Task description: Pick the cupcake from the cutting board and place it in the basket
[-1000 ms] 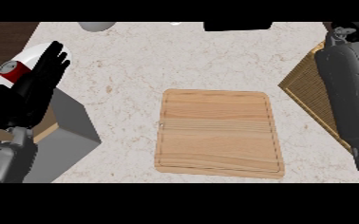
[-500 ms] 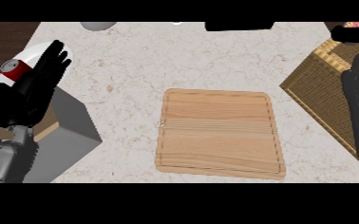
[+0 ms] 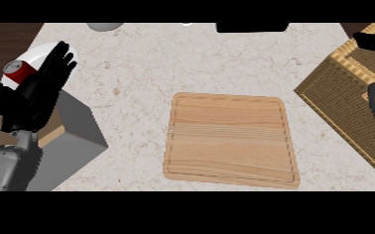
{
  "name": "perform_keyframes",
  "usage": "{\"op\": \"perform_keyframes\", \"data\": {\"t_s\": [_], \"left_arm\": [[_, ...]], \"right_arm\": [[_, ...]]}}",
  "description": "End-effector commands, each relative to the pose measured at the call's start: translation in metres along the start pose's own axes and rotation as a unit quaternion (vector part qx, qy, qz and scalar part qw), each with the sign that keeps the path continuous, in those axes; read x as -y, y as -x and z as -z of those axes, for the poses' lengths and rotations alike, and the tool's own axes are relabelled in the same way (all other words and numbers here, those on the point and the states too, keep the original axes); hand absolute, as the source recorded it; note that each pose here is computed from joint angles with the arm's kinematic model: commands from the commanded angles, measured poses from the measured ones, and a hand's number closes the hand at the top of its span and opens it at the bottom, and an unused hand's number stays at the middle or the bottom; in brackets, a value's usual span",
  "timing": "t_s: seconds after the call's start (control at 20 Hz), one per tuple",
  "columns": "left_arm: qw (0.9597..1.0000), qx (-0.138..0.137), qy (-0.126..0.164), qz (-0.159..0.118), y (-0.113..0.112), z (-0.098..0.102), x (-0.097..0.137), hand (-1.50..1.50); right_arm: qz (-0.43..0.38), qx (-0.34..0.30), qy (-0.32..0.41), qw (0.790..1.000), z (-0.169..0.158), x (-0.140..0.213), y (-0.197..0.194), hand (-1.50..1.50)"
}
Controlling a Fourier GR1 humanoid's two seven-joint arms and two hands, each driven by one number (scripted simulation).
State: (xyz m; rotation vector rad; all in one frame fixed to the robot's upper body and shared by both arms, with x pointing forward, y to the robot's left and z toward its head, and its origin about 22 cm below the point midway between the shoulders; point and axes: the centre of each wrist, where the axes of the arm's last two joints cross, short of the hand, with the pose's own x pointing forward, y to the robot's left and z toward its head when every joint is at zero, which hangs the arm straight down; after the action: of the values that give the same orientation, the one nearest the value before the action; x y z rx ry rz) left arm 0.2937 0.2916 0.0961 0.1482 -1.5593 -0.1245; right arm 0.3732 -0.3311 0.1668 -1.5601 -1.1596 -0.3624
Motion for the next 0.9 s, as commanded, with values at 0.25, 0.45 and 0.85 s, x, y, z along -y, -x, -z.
{"op": "perform_keyframes", "data": {"t_s": [0.25,0.45,0.85], "left_arm": [[0.9940,-0.101,-0.042,0.002,0.049,-0.015,-0.019,0.00],[0.9937,-0.102,-0.048,0.003,0.056,-0.023,-0.027,0.00],[0.9922,-0.108,-0.063,-0.003,0.059,-0.032,-0.032,0.00]], "right_arm": [[0.161,-0.085,0.107,0.977,0.020,0.041,0.019,-1.50],[0.194,-0.110,0.121,0.967,0.035,0.079,0.044,-1.50],[0.166,-0.095,0.031,0.981,0.009,0.143,0.097,-1.50]]}}
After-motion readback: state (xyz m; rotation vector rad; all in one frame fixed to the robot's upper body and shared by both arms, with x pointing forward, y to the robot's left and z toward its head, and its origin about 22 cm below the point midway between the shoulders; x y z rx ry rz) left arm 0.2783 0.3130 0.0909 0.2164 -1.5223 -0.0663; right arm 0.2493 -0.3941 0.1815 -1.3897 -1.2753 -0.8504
